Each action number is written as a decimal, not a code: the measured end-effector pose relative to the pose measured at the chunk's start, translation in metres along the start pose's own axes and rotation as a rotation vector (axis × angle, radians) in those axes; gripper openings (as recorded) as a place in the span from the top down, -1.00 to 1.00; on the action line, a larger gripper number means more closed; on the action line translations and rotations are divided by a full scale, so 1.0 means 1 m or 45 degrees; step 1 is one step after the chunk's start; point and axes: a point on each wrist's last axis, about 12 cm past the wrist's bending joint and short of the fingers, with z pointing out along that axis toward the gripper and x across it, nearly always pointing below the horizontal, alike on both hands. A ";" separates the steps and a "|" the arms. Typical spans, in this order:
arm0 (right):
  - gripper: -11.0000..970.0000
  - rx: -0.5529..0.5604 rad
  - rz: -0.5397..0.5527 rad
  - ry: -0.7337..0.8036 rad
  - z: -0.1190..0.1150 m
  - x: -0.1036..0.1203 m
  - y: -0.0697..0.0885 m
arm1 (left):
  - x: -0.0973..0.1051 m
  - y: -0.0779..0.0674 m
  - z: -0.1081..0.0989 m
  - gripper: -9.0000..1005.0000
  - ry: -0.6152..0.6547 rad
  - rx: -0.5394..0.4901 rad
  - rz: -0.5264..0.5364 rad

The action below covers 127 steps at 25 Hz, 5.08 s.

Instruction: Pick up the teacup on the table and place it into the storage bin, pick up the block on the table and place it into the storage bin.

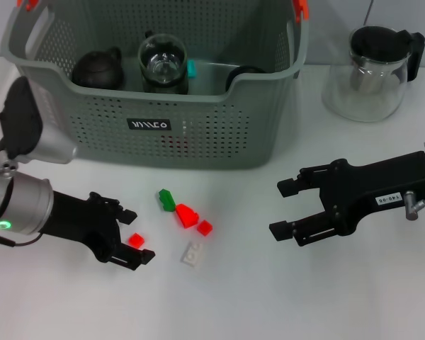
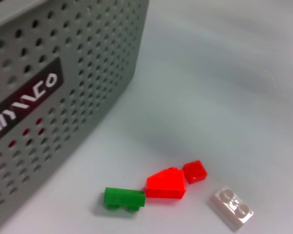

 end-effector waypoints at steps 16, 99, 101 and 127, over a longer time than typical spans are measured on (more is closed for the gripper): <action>-0.83 0.026 0.022 -0.003 -0.001 0.004 -0.003 | -0.032 0.004 0.022 -0.67 0.023 -0.101 0.135; -0.83 0.060 0.120 -0.010 -0.014 0.027 -0.008 | -0.079 0.028 -0.102 0.07 -1.083 0.080 -0.145; -0.83 0.058 0.124 -0.002 -0.013 0.029 -0.008 | -0.087 0.038 -0.099 0.03 -1.085 -0.014 -0.179; -0.83 0.107 0.165 -0.002 -0.014 0.037 -0.015 | -0.074 -0.033 -0.034 -0.89 -0.563 0.360 0.295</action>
